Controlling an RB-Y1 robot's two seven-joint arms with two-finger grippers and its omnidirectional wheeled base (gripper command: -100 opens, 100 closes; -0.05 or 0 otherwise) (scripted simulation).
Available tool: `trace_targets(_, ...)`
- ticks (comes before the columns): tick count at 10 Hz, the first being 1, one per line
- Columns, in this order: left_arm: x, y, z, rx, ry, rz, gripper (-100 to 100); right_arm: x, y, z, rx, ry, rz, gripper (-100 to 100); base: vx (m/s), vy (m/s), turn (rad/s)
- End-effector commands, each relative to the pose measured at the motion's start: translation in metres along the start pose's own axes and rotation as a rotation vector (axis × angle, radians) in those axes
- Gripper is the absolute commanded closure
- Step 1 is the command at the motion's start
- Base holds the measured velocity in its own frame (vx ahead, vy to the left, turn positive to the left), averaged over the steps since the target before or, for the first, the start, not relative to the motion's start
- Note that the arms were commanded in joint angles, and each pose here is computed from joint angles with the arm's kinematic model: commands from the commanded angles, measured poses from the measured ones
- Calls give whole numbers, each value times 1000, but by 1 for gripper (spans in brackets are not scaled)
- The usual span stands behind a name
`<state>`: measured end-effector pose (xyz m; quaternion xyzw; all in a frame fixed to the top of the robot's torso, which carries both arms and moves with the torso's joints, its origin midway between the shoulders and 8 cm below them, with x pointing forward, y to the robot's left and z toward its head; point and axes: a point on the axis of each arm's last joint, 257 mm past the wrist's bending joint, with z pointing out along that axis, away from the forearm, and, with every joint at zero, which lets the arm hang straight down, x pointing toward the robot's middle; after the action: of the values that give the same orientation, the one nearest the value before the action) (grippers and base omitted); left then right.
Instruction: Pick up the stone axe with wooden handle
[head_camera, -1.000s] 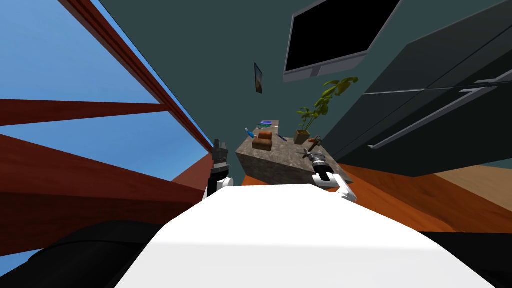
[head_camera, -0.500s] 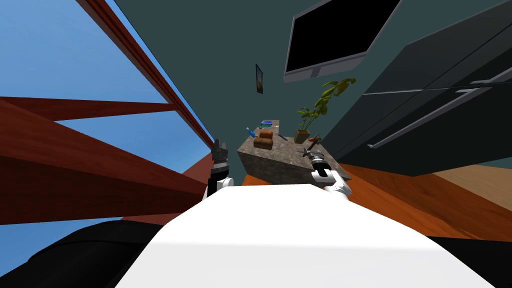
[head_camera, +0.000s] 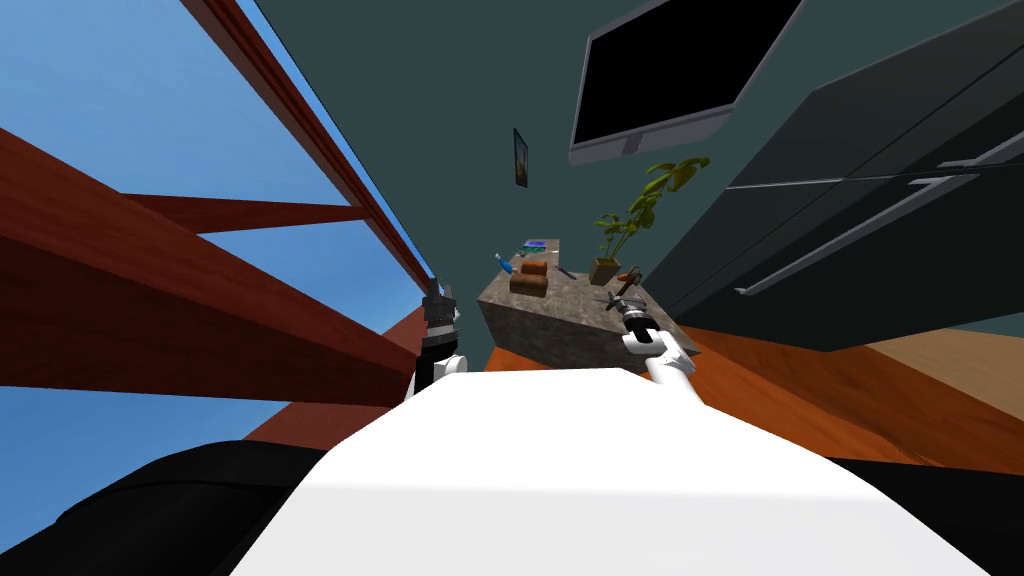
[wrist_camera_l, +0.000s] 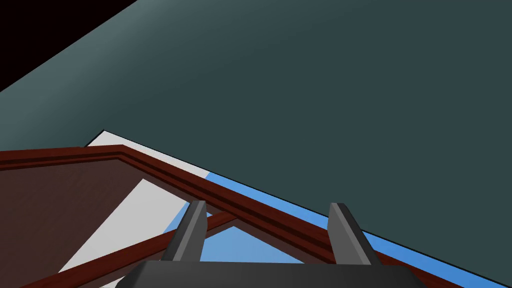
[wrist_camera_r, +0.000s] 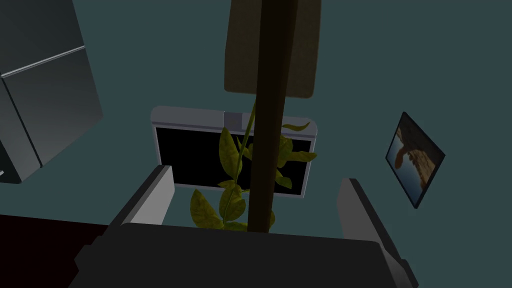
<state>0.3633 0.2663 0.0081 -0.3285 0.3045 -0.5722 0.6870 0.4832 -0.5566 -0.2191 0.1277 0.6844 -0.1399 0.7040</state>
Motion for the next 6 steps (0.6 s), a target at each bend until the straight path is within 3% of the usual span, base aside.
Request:
trace_targets(1,0,0,0,0,0,0,0,-14,-7,16,2,-22,-11,-100,-92,55,19)
trace_targets(3,1,0,0,1,1,-3,0,3,-6,21,11,14,8,-100,-47,31,-12)
trace_targets(4,1,0,0,1,1,-4,0,-16,-12,36,10,-19,-1,-100,-56,26,30)
trace_targets(5,2,0,1,2,1,-5,0,-7,-10,41,14,1,13,-100,-61,33,7)
trace_targets(6,2,0,1,3,2,-7,0,-24,-18,52,17,-27,3,-100,-73,39,8)
